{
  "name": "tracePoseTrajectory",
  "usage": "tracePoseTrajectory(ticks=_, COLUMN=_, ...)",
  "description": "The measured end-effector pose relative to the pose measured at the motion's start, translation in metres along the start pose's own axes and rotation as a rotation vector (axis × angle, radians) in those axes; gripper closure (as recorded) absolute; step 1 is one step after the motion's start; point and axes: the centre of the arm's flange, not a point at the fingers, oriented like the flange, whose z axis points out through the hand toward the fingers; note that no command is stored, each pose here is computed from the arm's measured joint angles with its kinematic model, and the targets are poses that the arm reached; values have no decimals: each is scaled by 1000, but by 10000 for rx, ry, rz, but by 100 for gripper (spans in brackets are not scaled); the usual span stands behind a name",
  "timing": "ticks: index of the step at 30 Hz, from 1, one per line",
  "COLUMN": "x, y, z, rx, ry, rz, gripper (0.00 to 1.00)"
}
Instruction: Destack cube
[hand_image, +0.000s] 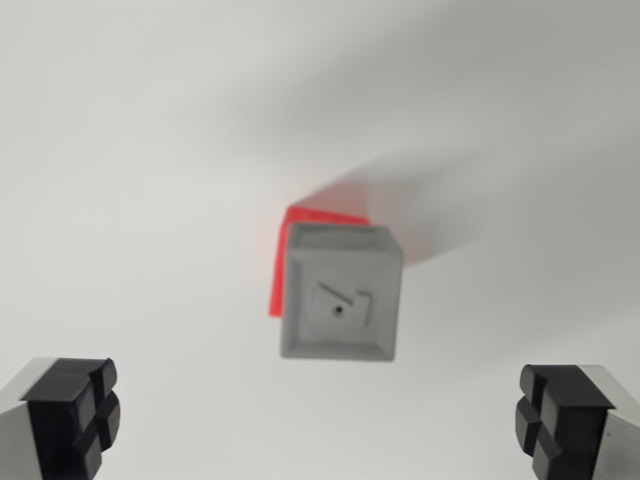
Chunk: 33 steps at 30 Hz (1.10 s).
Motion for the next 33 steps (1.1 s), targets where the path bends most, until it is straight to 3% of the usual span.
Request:
tracePoseTrajectory(ticks=10, x=-28, y=27, z=22, rx=-18, ry=31, rz=879, gripper=0)
tracePoseTrajectory(ticks=12, x=-32, y=31, z=26, rx=4, ry=42, rz=941, gripper=0)
tracePoseTrajectory(ticks=13, x=-33, y=31, z=29, rx=30, ry=44, rz=954, gripper=0)
tracePoseTrajectory(ticks=15, x=-33, y=30, z=35, rx=42, ry=36, rz=972, gripper=0)
tracePoseTrajectory(ticks=20, x=-33, y=29, z=61, rx=-43, ry=-7, rz=1004, gripper=0)
tracePoseTrajectory(ticks=27, x=-33, y=29, z=87, rx=-3, ry=-8, rz=1017, gripper=0)
tracePoseTrajectory(ticks=33, x=-33, y=30, z=111, rx=-24, ry=-10, rz=1020, gripper=0)
